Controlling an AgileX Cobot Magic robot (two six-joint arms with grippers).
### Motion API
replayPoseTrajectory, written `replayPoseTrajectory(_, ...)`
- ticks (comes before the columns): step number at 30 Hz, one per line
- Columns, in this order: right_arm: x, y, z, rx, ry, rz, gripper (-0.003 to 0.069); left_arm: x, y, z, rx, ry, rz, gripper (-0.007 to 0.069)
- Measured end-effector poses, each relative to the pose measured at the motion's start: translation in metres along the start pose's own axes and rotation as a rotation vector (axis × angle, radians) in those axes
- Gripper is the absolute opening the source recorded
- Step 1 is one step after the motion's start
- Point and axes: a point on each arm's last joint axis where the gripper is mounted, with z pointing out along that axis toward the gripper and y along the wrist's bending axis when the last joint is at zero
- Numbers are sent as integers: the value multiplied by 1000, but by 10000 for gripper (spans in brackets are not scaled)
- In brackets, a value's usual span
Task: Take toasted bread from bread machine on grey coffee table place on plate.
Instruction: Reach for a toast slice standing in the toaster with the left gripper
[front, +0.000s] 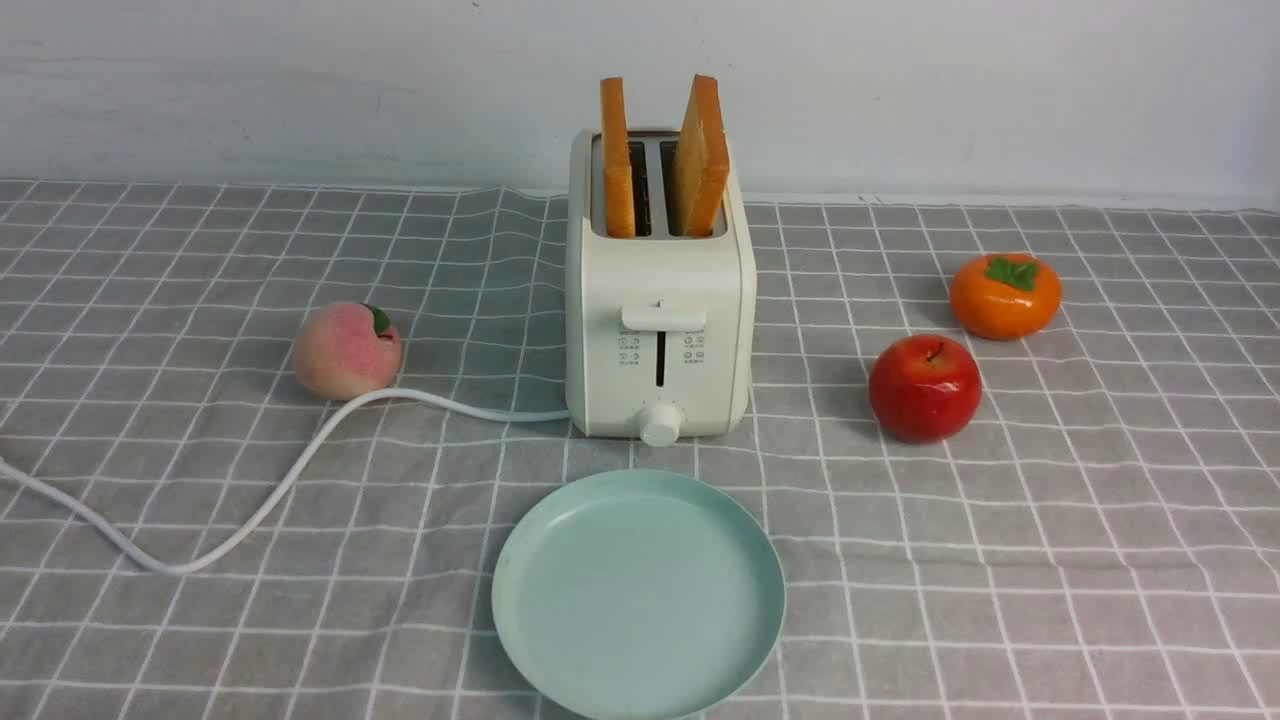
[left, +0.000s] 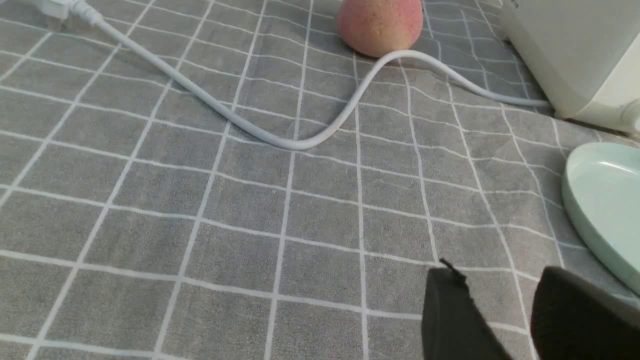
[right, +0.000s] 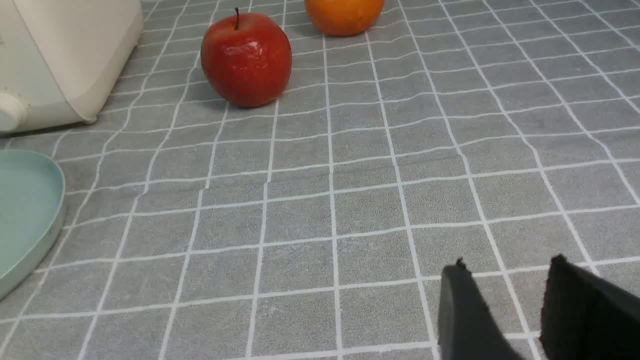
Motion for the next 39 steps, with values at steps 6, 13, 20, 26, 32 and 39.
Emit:
replayPoseTrajectory(6, 0, 0, 0, 0, 0, 0, 240, 0, 0, 0, 0, 0, 0, 238)
replayPoseTrajectory(13, 0, 0, 0, 0, 0, 0, 240, 0, 0, 0, 0, 0, 0, 238)
replayPoseTrajectory(20, 0, 0, 0, 0, 0, 0, 240, -6, -2, 0, 21, -61, 7, 238)
replayPoseTrajectory(26, 0, 0, 0, 0, 0, 0, 240, -24, -10, -4, 128, -256, -114, 238)
replayPoseTrajectory(32, 0, 1, 0, -8, -4, 17, 240, -48, -13, -15, 233, -538, -274, 238)
replayPoseTrajectory(39, -17, 9, -1, -128, -187, 302, 240, -61, -12, -25, 275, -711, -324, 238)
